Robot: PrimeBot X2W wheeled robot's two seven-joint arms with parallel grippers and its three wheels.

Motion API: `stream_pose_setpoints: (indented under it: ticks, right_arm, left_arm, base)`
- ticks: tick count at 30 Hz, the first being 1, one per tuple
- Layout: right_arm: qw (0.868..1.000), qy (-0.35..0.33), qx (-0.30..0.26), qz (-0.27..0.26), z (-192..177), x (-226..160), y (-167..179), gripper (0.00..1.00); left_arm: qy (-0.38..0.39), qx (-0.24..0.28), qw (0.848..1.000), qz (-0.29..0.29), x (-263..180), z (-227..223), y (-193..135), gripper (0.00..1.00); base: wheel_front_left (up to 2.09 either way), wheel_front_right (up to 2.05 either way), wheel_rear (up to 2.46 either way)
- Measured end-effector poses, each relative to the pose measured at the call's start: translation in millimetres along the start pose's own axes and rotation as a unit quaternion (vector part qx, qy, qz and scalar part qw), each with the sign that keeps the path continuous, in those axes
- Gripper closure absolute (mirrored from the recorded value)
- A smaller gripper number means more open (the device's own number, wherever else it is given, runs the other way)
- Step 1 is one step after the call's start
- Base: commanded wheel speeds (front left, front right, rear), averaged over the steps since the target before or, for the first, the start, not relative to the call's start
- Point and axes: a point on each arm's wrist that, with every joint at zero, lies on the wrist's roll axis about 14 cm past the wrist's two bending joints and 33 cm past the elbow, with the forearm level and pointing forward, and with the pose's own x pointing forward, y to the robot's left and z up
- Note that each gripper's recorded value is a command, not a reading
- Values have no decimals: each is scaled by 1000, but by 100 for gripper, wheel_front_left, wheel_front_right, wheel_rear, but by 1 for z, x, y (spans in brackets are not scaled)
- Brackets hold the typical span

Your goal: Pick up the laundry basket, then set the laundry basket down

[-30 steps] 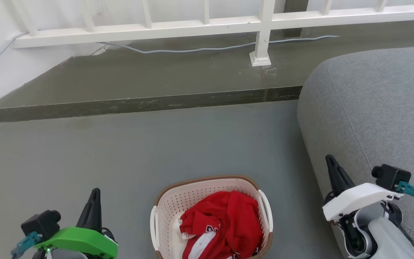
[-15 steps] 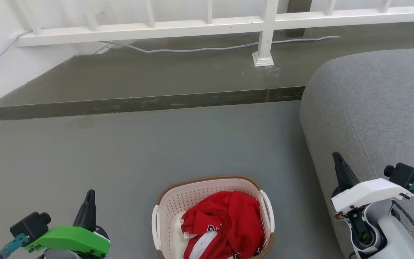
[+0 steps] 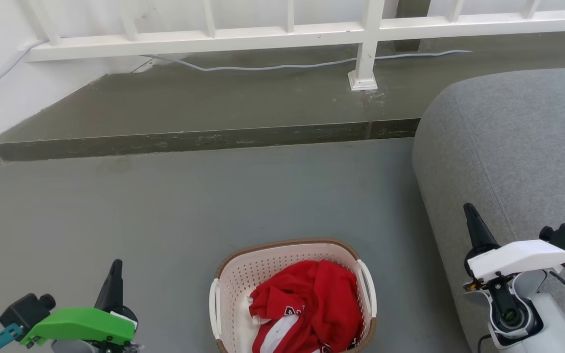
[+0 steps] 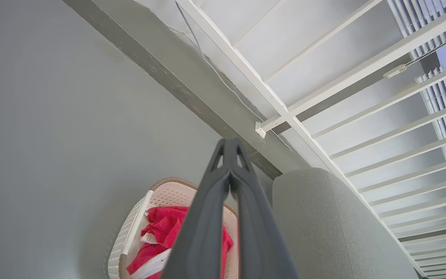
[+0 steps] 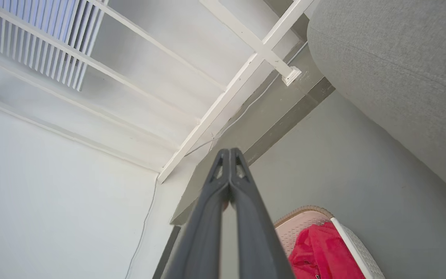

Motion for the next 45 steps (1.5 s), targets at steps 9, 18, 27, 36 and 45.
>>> stream_pose_setpoints:
  ticks: [9, 18, 27, 36, 45]
  right_arm:
    - [998, -4, 57, -1, 4, 2, 0, 100]
    - [993, -12, 115, 3, 13, 3, -1, 100]
    - [984, -16, 176, 10, 17, 4, 1, 100]
    - [971, -26, 236, 19, 25, 5, 2, 100]
    - [954, -36, 296, 30, 35, 5, 1, 100]
  left_arm:
    - [-4, -43, 999, 4, 1, 6, 2, 100]
    - [-8, -103, 995, 3, 2, 11, 2, 100]
    - [-16, -153, 988, 4, 2, 18, 5, 100]
    - [-23, -208, 978, -5, 4, 27, 3, 100]
    - [-32, -262, 965, -11, 2, 36, 6, 100]
  base:
    - [0, 0, 0]
    - [0, 0, 0]
    - [0, 0, 0]
    - [0, 0, 0]
    - [0, 0, 0]
